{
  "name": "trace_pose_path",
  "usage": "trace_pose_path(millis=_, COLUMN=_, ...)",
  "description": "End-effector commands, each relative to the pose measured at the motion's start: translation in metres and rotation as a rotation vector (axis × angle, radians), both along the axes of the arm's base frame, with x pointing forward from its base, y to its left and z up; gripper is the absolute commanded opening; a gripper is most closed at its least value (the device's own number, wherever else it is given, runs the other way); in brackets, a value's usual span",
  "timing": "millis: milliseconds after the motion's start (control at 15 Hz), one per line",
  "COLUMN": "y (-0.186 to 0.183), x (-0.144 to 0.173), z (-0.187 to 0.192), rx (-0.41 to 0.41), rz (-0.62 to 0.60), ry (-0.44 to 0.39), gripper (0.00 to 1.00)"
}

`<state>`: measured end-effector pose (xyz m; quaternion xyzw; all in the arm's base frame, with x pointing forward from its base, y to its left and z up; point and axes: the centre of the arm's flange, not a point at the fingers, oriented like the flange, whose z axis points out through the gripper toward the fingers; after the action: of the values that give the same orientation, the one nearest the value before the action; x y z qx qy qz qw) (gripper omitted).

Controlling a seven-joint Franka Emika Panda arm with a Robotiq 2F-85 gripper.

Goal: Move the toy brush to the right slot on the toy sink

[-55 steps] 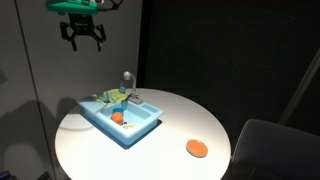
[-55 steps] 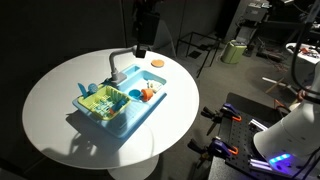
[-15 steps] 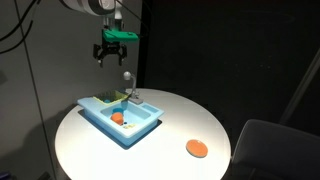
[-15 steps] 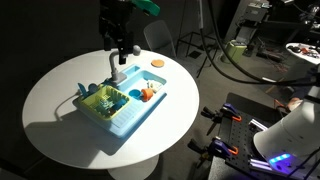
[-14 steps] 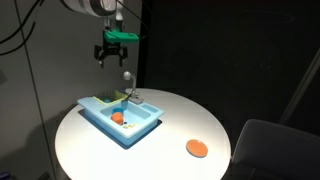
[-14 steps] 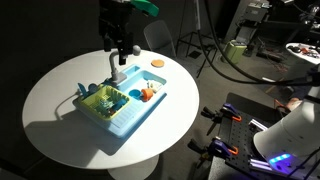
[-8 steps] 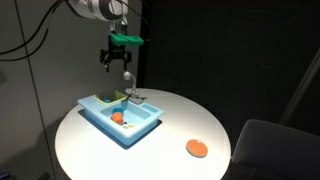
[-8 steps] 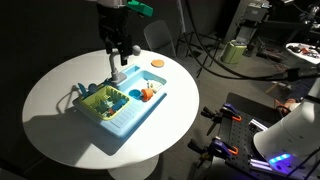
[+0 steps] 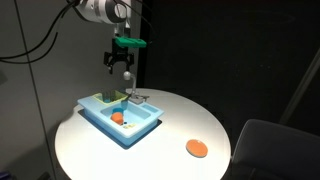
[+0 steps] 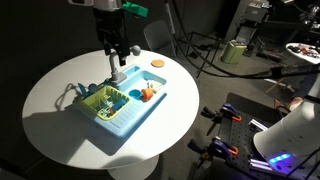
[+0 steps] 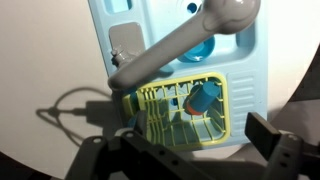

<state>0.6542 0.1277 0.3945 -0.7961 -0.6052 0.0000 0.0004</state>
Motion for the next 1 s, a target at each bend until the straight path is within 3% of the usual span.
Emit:
trace_pose_path(millis=0, y=0.002, x=0.0, z=0.0, rx=0.001, rz=0.002, ry=0.0, gripper=1.0)
trace_pose_path(millis=933, y=-0.016, x=-0.012, z=-0.012, rx=0.001, rz=-0.023, ry=0.012, gripper=1.0)
